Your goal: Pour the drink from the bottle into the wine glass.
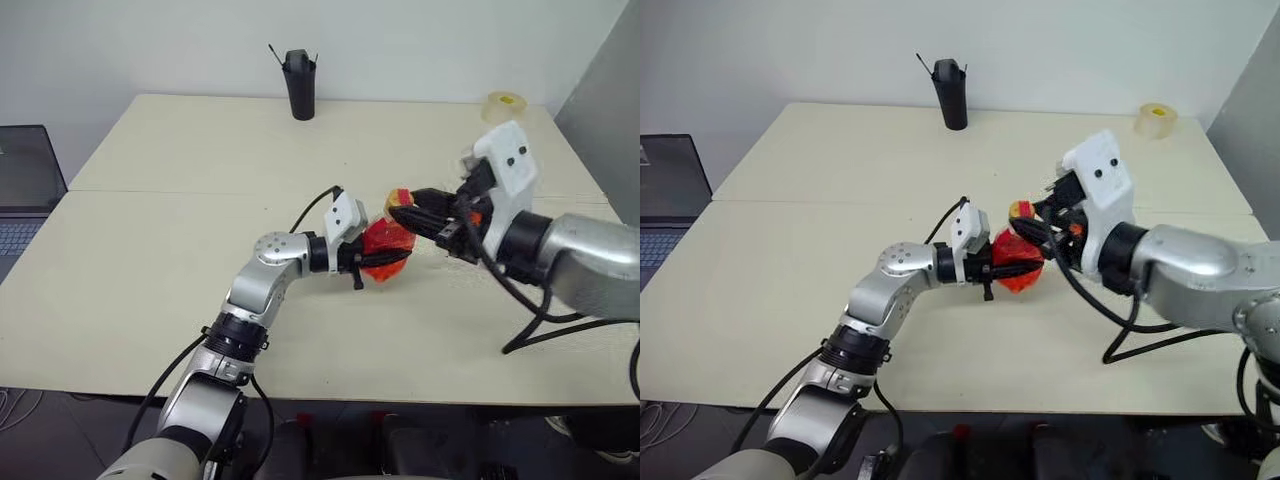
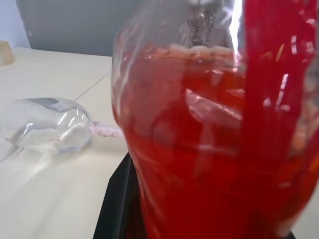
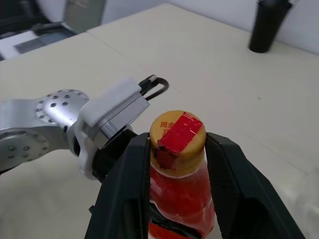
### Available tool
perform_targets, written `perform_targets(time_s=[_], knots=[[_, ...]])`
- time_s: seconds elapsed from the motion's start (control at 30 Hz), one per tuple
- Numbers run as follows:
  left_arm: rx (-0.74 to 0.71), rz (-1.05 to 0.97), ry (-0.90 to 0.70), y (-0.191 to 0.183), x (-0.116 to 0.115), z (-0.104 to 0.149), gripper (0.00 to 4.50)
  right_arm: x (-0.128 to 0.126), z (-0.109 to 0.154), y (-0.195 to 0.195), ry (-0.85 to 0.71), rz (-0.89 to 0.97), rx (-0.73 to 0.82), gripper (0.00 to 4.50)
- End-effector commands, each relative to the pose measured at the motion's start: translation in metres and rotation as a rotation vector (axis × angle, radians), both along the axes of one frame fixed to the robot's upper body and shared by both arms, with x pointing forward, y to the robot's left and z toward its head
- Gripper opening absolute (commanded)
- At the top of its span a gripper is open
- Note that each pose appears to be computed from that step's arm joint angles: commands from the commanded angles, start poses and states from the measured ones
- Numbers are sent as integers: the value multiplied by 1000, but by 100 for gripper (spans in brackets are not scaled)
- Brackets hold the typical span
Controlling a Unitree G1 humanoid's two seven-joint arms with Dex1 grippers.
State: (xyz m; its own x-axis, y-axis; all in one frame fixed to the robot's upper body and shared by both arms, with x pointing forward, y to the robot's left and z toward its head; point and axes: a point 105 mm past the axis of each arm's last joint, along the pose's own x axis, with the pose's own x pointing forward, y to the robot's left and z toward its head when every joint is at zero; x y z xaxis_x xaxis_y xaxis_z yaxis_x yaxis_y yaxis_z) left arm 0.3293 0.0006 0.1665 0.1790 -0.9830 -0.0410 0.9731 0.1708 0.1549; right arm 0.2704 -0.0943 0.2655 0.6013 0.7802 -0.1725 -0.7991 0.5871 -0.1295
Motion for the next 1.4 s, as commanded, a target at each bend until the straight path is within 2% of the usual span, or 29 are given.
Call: perform_targets(time_s=[0.03, 0.1, 0.2, 0.27, 0.37, 0.53, 0.73, 0.83, 1.0, 1.07, 1.3, 1.4], knots=[[-25, -33, -33, -5, -2, 11, 95, -11, 9, -8, -22, 377, -16, 127], [-25, -38, -35, -5, -4, 12, 95, 8, 7, -20, -42, 425, -52, 127], [-26, -38, -38, -5, -5, 13, 94, 26, -17, -35, -32, 483, -246, 127], [-25, -34, -38, -4, -5, 13, 94, 32, -23, -39, -30, 515, -302, 127], [-22, -24, -39, -3, -5, 12, 94, 33, -20, -38, -36, 552, -296, 127], [-21, -25, -37, -3, -6, 11, 93, 23, 3, -30, -21, 540, -159, 127], [-19, -57, -34, -8, -7, 11, 93, -4, 42, -29, -82, 504, 13, 339], [-15, -69, -34, -9, -8, 9, 93, -19, 50, -29, -111, 478, 40, 445], [-15, -69, -38, -8, -6, 10, 93, -9, 42, -22, -190, 168, 11, 450], [-17, -67, -38, -8, -6, 9, 93, -7, 33, -6, -201, 81, 68, 450], [-24, -80, -35, -11, -7, 9, 93, -15, 15, 15, -175, -15, 104, 450], [-24, -84, -36, -12, -7, 9, 93, -5, 11, 12, -170, -93, 99, 450]])
